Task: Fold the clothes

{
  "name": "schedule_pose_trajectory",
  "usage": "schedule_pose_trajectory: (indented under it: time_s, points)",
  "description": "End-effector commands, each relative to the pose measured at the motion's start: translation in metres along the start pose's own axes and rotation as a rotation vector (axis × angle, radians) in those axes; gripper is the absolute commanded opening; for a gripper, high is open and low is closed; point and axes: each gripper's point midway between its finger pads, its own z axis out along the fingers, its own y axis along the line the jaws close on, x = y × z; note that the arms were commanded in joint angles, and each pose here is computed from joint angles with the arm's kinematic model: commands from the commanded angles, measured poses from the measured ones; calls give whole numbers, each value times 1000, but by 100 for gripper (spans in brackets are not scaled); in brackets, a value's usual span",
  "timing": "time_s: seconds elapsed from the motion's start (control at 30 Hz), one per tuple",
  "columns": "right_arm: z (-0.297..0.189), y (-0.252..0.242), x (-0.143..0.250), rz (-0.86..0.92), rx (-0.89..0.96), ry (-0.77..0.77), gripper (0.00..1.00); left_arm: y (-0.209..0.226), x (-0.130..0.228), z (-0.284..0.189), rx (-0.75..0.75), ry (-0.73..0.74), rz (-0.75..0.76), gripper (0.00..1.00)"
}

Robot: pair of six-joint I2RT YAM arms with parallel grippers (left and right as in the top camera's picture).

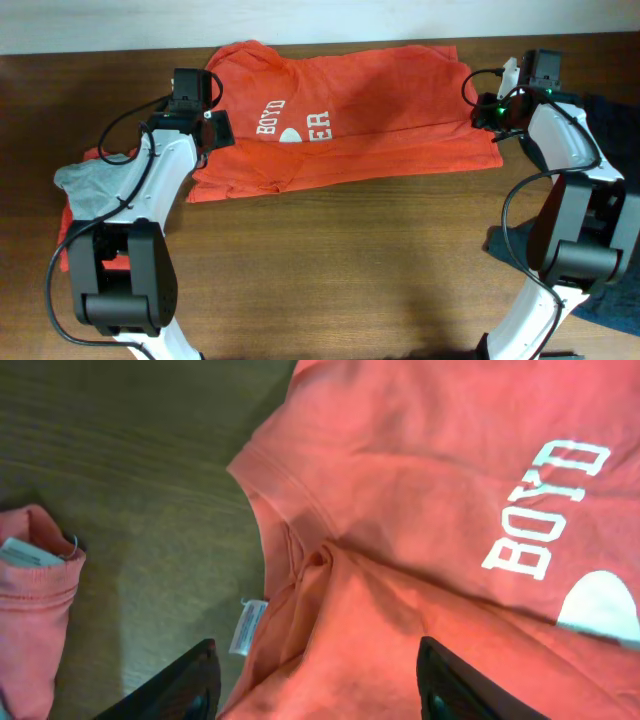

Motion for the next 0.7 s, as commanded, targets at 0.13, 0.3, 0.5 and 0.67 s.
schedule_pose_trajectory:
  time_s: [0.13,0.3,0.5,0.67]
  points:
    - [0,0,3,2,10,22,50,-2,33,7,25,136,14,64]
    - [8,-3,18,13,13,81,41,-2,57,4,39,234,22,64]
    - [28,-8,36,24,20,145,38,-2,65,22,50,195,18,64]
    - [41,-11,49,5,20,191,39,-4,82,40,62,207,18,63]
